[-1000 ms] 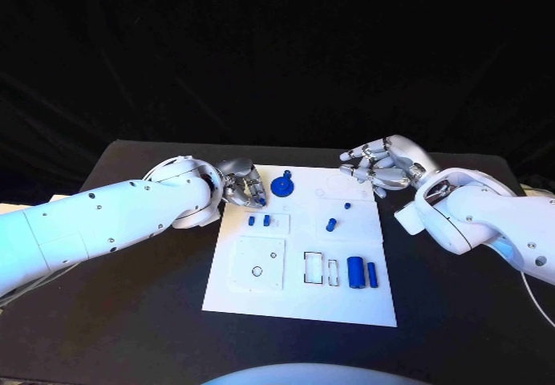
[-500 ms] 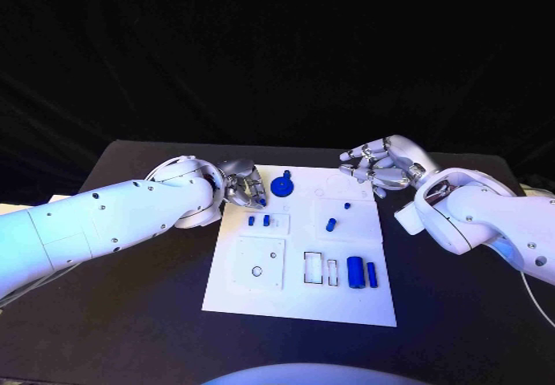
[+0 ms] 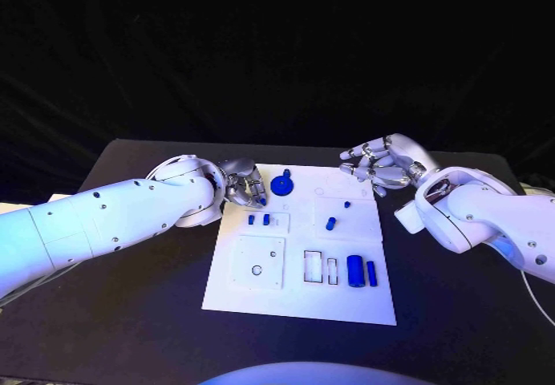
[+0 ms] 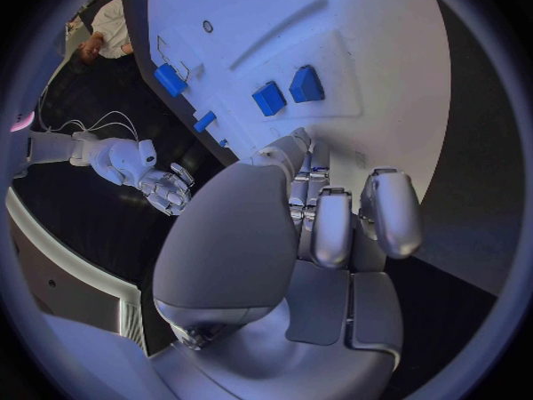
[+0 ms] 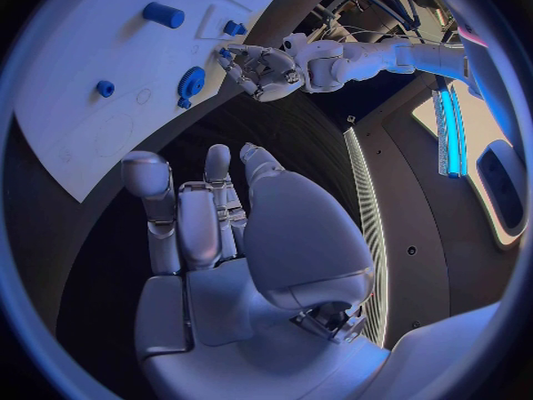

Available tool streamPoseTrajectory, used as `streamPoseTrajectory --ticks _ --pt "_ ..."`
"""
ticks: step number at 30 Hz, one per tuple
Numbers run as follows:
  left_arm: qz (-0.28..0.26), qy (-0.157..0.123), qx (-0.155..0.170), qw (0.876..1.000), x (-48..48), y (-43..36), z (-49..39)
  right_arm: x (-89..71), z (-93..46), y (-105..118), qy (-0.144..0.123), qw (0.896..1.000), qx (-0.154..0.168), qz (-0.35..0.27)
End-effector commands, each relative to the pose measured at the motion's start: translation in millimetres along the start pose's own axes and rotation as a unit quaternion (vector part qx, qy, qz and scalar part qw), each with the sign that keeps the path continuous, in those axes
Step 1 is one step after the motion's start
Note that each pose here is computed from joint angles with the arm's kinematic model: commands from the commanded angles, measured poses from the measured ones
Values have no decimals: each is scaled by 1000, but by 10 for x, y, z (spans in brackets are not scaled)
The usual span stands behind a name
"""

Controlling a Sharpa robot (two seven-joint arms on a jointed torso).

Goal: Assemble the parts on the task board

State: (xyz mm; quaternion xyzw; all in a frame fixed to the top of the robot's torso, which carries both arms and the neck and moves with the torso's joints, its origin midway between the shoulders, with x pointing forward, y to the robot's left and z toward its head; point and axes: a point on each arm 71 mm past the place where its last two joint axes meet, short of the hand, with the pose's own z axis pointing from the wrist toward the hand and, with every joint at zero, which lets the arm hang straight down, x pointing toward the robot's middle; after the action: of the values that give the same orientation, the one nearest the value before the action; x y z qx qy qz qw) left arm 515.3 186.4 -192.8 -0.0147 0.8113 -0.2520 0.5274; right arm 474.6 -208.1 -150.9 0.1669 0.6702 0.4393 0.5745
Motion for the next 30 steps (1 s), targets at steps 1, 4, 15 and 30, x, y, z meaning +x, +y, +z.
streamPoseTrajectory --ticks 1,4,15,30 --pt "9 12 -8 1000 19 9 2 12 -1 10 5 1000 -5 -1" --pt "11 15 -12 1000 20 20 2 11 -1 8 5 1000 -5 -1" --pt "11 9 -19 1000 6 47 0 8 0 4 4 1000 -4 -1" --pt "-16 -11 -19 1000 -69 197 -52 35 -2 -92 57 995 24 -84"
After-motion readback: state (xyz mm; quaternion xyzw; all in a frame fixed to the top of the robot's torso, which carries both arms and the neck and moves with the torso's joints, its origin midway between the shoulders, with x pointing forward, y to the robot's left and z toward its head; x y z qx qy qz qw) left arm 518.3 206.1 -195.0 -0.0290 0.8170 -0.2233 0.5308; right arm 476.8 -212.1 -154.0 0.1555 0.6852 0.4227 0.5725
